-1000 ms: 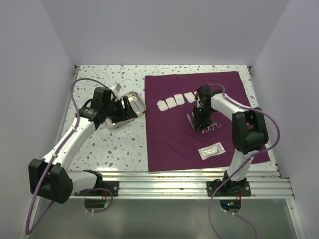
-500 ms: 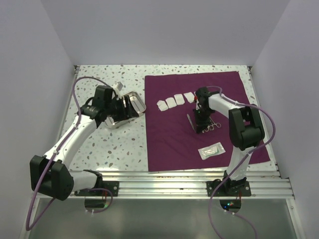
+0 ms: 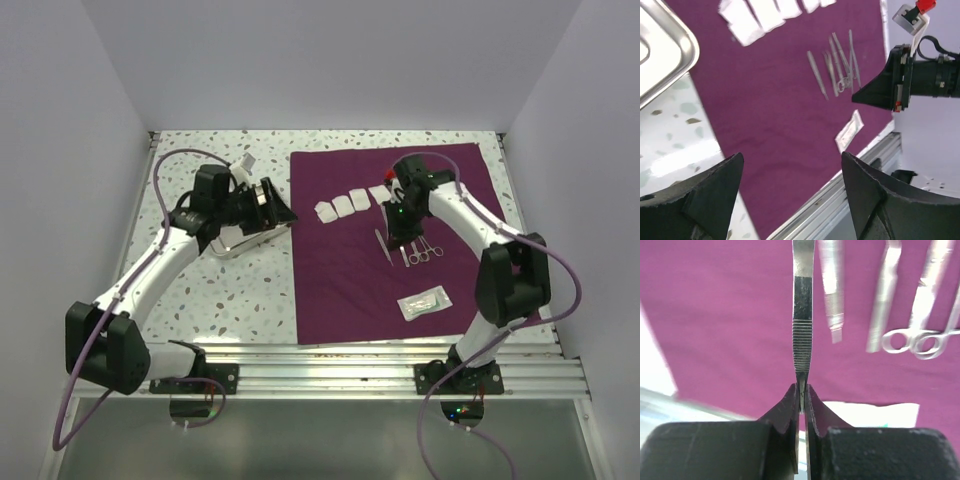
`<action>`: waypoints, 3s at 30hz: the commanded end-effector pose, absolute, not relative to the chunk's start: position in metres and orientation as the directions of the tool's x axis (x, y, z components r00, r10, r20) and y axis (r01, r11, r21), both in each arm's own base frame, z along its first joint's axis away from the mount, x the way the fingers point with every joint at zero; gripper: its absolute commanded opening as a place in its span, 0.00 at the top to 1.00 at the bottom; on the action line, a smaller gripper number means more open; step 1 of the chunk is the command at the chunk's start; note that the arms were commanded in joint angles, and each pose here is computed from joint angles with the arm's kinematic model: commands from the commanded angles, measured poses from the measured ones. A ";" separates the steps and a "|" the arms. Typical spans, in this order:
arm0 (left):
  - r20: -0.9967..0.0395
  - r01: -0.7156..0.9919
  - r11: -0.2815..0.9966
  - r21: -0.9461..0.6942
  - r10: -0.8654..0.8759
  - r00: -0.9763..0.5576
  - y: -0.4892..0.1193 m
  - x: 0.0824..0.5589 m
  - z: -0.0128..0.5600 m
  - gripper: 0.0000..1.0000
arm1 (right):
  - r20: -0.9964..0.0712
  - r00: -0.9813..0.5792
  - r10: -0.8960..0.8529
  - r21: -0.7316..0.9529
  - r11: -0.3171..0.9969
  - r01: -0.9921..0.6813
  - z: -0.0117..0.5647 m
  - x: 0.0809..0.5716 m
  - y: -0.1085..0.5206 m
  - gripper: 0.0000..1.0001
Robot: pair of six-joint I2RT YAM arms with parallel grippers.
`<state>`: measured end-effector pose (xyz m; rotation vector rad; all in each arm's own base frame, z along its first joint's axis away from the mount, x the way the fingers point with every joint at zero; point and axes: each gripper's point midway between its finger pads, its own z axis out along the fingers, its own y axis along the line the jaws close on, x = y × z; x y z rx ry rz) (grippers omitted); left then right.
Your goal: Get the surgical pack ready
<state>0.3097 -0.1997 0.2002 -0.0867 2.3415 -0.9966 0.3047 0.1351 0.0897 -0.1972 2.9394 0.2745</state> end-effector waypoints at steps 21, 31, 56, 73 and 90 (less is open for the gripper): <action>-0.390 0.202 0.525 -0.827 -0.277 -0.878 -0.324 0.320 0.206 0.36 | -0.443 -0.884 -0.152 0.569 0.714 -0.408 0.196 0.235 0.281 1.00; -0.395 0.191 0.647 -0.738 -0.185 -0.900 -0.308 0.318 0.176 1.00 | -0.377 -0.912 -0.164 0.480 0.807 -0.344 0.178 0.237 0.266 0.72; -0.555 0.016 0.969 0.246 0.154 -0.817 -0.074 0.432 0.136 1.00 | -0.173 -0.957 -0.231 0.050 0.969 -0.243 0.105 0.282 0.170 0.33; -0.407 0.231 0.876 0.424 0.412 -0.815 -0.100 0.438 0.078 1.00 | -0.149 -0.966 -0.210 -0.006 0.977 -0.212 0.075 0.331 0.151 0.64; -0.438 0.228 0.882 0.412 0.411 -0.799 -0.112 0.444 0.068 0.64 | -0.129 -0.982 -0.135 -0.108 0.987 -0.122 0.066 0.354 0.112 0.57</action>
